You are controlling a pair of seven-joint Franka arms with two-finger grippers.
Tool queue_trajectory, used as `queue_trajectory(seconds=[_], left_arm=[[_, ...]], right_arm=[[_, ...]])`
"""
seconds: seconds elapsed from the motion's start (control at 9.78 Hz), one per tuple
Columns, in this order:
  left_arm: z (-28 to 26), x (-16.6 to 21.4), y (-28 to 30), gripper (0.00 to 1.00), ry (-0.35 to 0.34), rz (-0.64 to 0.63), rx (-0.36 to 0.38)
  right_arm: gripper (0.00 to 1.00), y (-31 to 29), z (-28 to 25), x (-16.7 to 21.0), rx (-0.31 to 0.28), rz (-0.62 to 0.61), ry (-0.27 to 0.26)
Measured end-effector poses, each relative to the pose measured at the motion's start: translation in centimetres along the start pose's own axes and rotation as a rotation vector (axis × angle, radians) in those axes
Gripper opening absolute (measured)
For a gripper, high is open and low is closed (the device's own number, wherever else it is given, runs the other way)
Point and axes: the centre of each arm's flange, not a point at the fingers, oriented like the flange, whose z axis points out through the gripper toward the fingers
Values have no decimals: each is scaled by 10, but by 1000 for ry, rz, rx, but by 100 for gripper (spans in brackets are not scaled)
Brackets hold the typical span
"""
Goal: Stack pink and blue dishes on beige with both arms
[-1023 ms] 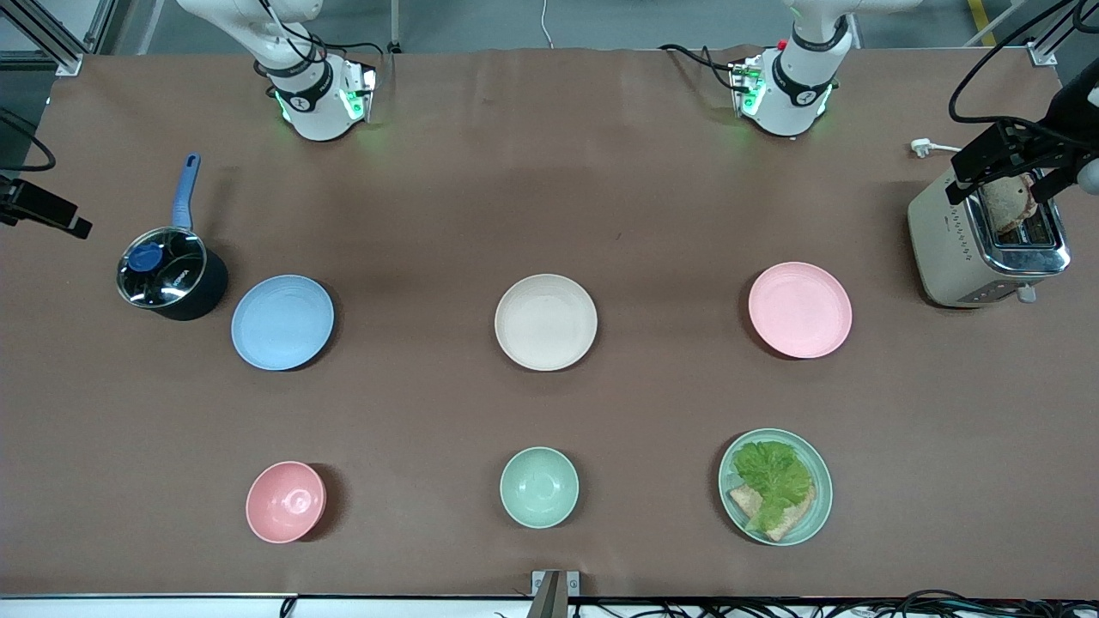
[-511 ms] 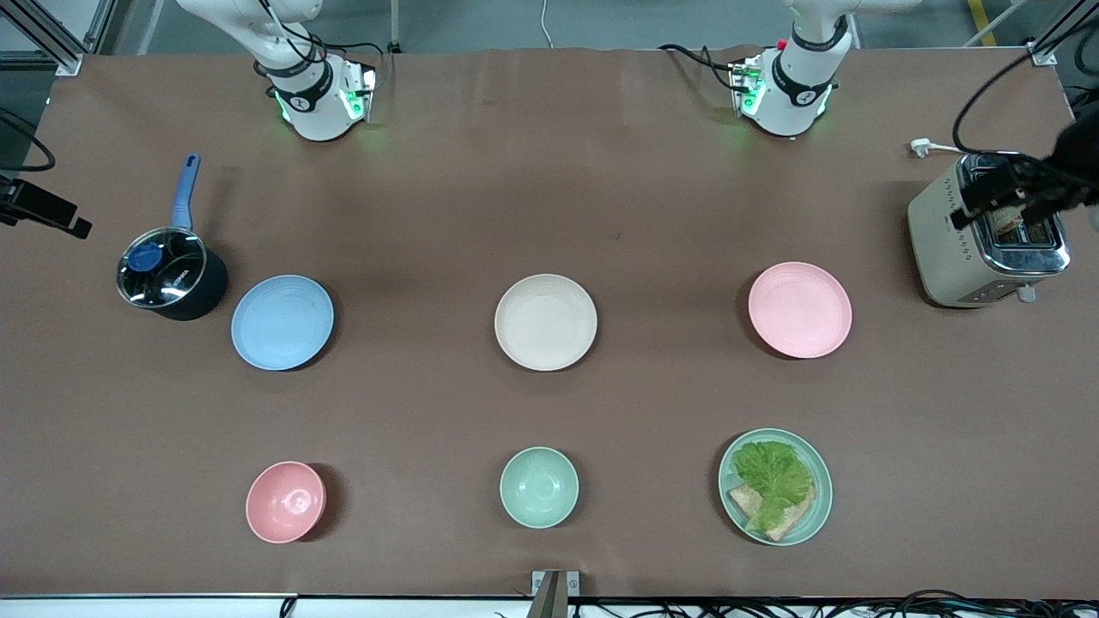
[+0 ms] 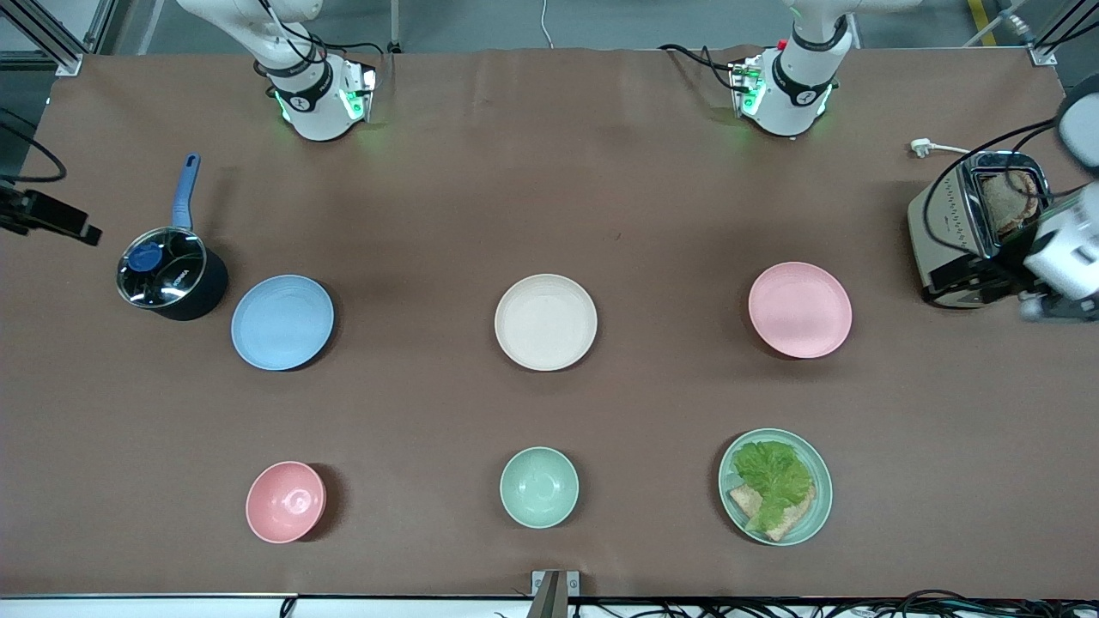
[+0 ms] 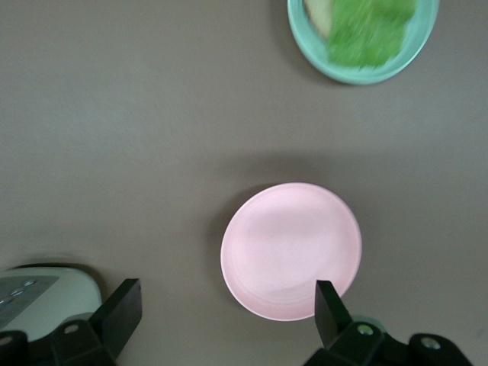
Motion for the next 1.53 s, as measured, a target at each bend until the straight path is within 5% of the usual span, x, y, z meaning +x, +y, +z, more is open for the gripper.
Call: queue_trajectory(seconds=[0.41,0.92,1.53], left_arm=[[137,10,-27,100,-98,84,-75],[209,-8,-34,90,-197,121,-134],[218,-14,-33,4,-214,125,-144]], right_arm=[[100,70,174,30,126,-138,-37],[98,116,341,32,218,-266,-17],[60,118,393,14,261,-241,-28]])
